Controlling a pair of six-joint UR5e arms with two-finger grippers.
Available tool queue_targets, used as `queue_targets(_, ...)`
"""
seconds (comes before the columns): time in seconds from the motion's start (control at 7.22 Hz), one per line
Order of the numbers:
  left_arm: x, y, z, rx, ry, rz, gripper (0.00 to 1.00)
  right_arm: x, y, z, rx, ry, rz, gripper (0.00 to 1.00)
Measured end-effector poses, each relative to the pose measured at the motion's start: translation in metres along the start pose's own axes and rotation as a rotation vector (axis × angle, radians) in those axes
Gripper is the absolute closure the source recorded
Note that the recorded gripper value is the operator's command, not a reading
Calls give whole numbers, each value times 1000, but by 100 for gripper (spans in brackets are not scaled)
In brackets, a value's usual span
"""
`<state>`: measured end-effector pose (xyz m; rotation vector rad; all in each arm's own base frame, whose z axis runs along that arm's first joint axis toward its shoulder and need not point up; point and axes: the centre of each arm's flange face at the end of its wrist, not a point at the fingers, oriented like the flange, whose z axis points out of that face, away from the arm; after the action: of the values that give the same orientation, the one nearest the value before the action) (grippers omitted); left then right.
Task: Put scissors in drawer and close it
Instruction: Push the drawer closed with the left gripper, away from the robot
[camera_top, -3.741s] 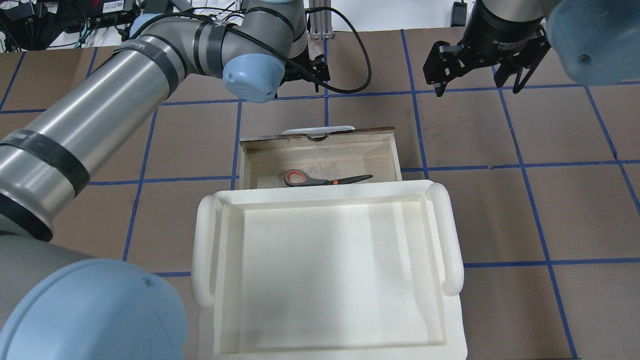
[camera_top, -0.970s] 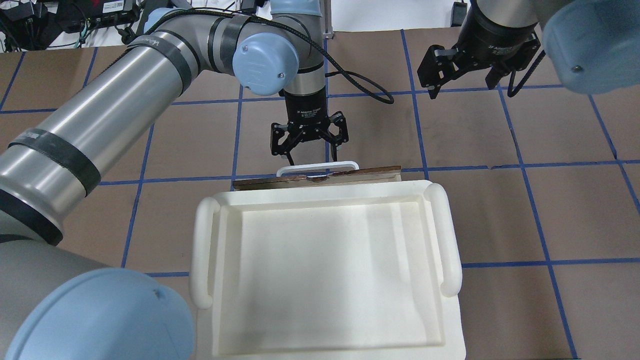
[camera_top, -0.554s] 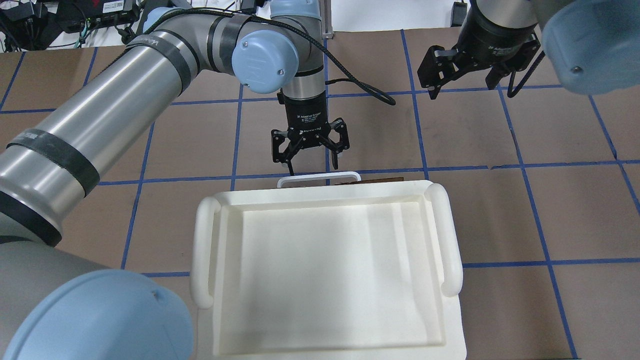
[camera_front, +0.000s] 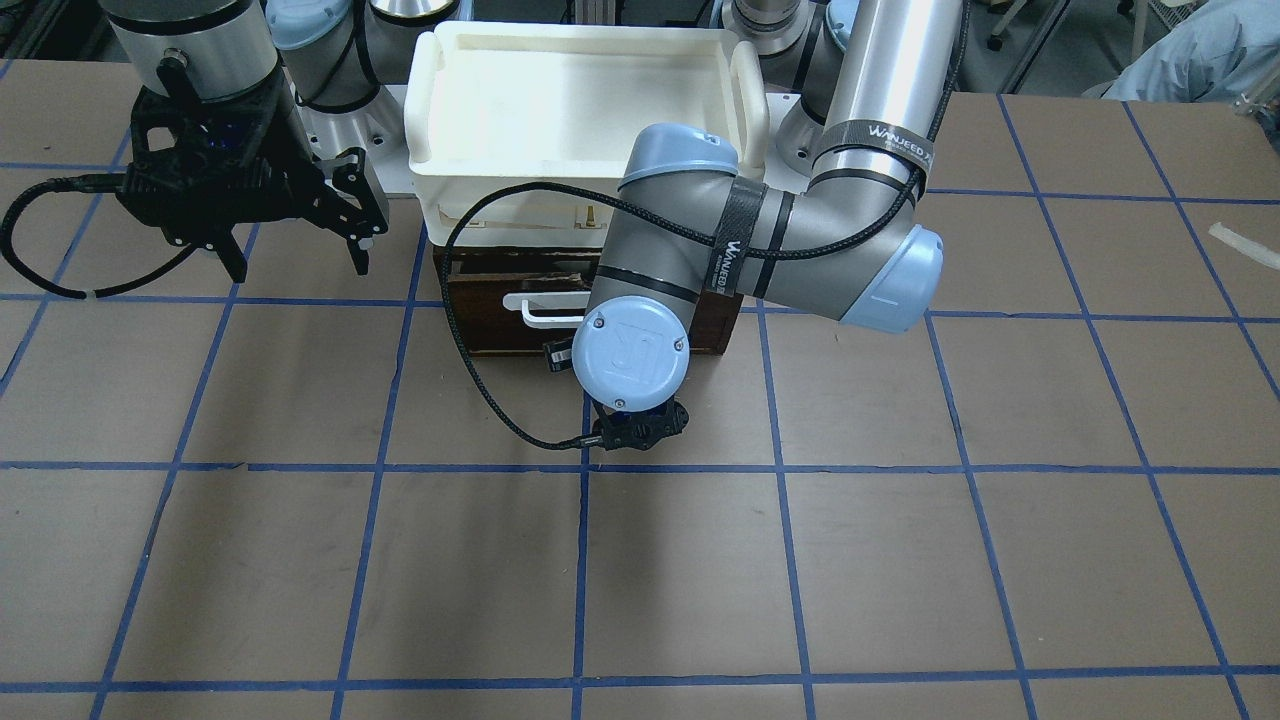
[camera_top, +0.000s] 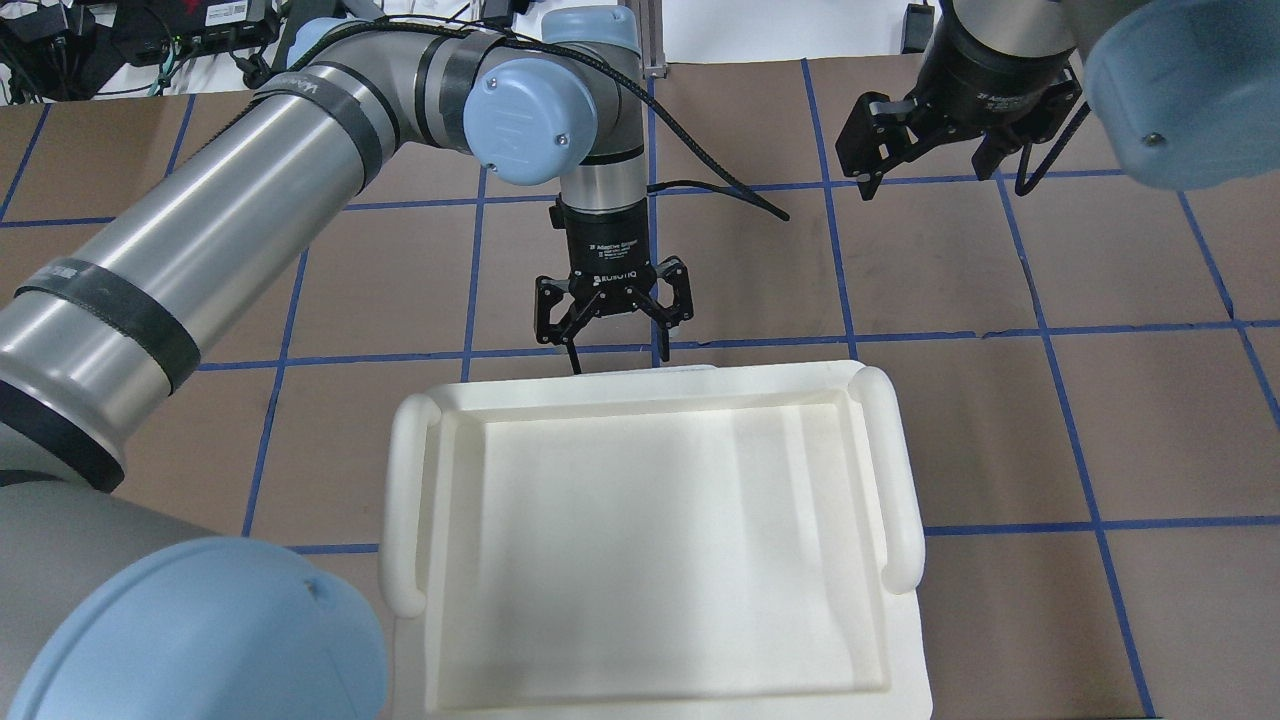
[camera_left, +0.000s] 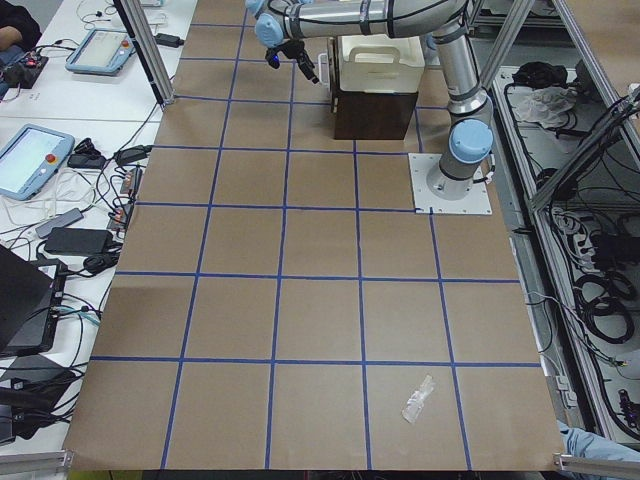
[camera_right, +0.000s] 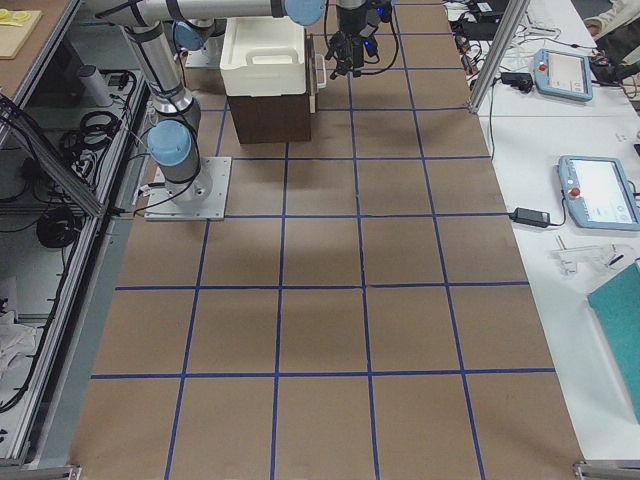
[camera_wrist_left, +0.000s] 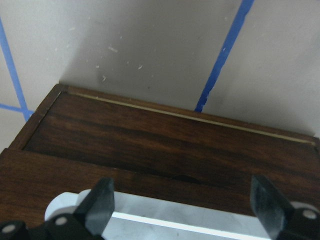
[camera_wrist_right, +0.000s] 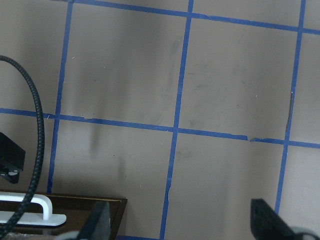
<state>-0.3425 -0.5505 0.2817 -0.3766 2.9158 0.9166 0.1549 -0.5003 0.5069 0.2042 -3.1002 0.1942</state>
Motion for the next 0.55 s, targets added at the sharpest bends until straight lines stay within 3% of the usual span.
queue_targets(0.55, -1, 8, 13, -84, 3, -12, 0, 0, 0, 1, -3, 5, -1, 0)
